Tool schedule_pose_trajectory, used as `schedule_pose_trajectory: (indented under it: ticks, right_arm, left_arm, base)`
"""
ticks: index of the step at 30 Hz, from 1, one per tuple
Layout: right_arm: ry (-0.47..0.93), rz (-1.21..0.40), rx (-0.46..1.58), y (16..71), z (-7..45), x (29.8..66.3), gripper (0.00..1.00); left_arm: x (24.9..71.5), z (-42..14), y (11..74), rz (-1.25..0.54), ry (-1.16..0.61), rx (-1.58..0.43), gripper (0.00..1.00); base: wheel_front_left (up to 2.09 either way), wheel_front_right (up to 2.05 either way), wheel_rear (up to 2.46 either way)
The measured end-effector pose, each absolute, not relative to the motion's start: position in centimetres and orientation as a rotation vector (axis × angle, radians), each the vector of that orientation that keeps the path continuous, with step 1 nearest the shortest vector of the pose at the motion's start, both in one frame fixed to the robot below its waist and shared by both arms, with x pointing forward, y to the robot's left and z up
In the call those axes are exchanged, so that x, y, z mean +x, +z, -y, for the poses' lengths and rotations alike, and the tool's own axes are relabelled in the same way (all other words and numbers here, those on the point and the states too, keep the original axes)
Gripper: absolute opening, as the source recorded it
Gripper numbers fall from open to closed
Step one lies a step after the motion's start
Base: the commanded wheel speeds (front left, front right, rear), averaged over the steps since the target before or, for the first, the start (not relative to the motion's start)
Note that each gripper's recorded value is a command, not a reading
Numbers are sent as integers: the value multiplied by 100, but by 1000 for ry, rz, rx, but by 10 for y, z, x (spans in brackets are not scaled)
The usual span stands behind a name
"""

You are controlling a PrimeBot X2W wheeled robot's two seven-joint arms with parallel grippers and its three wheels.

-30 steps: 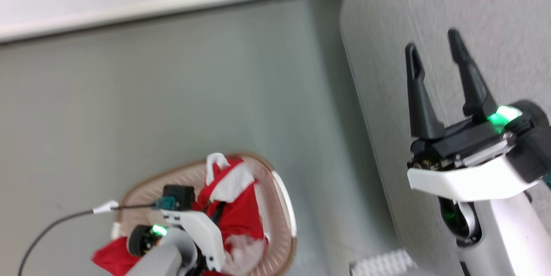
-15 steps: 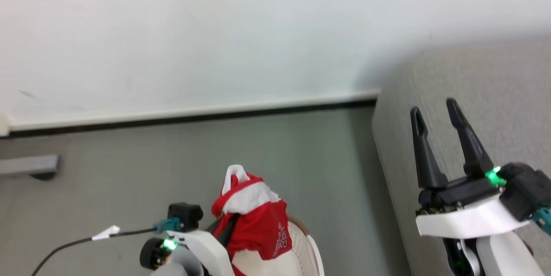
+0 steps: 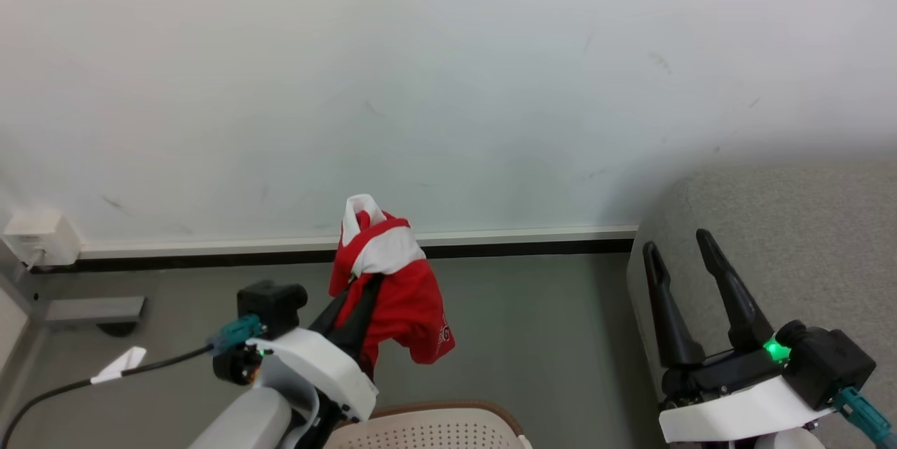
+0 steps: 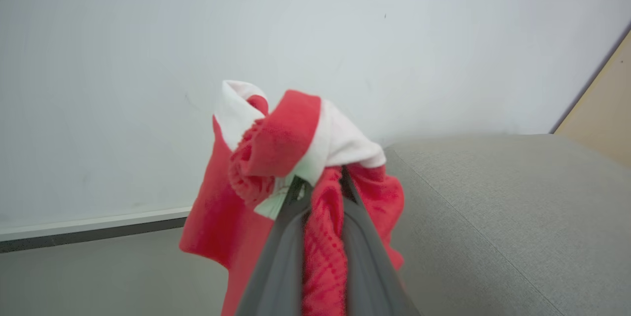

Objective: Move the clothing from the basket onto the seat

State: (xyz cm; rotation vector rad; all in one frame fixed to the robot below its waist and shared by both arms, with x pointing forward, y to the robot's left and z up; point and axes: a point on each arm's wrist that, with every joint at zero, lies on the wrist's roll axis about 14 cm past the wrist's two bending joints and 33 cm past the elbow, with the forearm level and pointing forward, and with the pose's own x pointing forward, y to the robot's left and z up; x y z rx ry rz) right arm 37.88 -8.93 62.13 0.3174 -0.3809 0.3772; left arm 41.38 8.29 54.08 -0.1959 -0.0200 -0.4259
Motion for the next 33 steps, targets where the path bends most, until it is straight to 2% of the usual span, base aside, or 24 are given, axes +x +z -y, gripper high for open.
schedule_pose_trajectory:
  ticks: [8, 19, 33]
  right_arm:
    - [401, 343, 313, 609, 81, 371, 100]
    - [443, 306, 312, 598, 69, 366, 100]
    - [650, 121, 289, 550, -1, 350, 100]
  left_arm:
    - [404, -68, 590, 128, -477, -218, 0]
    - [390, -58, 606, 160, -506, -241, 0]
    - [382, -57, 615, 172, -514, -250, 0]
  base:
    - [0, 0, 0]
    - [0, 0, 0]
    - [0, 0, 0]
